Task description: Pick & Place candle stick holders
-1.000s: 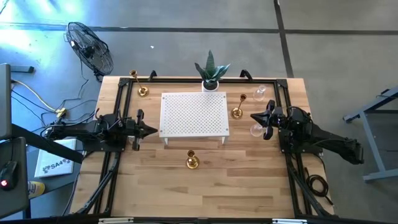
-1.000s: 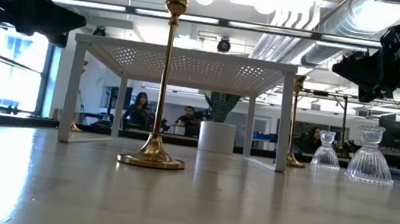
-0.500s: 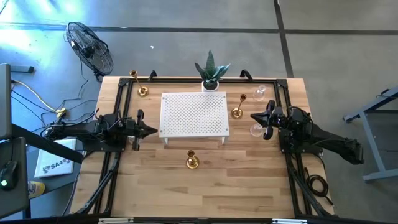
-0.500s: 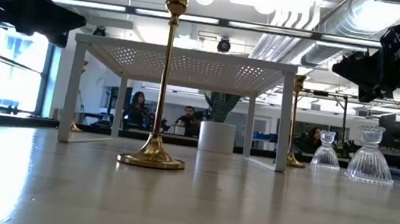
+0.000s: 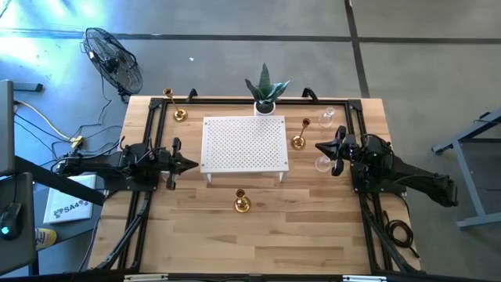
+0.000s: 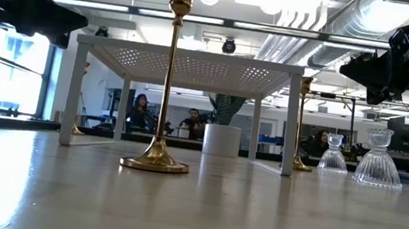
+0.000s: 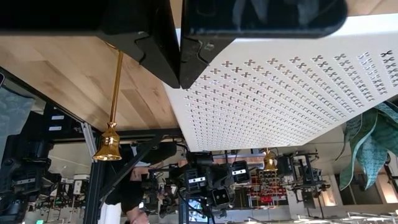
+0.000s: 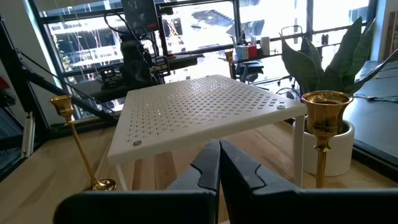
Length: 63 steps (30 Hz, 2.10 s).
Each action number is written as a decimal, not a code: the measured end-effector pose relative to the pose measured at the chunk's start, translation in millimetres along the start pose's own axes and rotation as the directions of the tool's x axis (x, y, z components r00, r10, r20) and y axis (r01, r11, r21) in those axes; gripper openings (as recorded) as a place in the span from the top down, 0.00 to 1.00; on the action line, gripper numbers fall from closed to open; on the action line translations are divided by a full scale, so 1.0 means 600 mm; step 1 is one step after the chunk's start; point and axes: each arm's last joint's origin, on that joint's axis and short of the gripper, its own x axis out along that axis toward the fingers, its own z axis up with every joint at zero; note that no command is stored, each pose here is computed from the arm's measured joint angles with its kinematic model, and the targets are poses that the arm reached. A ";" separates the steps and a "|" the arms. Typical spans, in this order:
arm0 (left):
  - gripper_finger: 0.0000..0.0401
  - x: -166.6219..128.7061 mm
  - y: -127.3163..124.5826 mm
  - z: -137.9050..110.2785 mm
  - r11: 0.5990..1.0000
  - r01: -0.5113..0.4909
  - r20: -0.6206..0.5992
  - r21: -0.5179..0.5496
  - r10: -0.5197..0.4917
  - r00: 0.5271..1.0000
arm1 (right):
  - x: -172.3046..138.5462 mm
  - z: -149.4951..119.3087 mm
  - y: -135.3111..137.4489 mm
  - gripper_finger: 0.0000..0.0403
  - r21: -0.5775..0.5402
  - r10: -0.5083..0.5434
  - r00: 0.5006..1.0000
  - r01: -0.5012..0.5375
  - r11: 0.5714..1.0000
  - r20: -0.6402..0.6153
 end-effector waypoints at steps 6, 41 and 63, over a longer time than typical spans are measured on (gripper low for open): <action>1.00 0.000 0.000 0.000 1.000 -0.001 0.000 0.000 0.001 1.000 | 0.000 0.000 0.000 1.00 0.000 0.000 1.000 0.000 1.000 0.000; 1.00 0.000 0.000 0.000 1.000 -0.003 0.000 0.000 0.003 1.000 | 0.000 0.000 0.000 1.00 0.000 0.000 1.000 0.000 1.000 0.000; 1.00 0.000 0.000 0.000 1.000 0.001 0.000 0.000 -0.001 1.000 | 0.000 0.000 0.000 1.00 0.062 0.000 1.000 0.000 0.998 0.000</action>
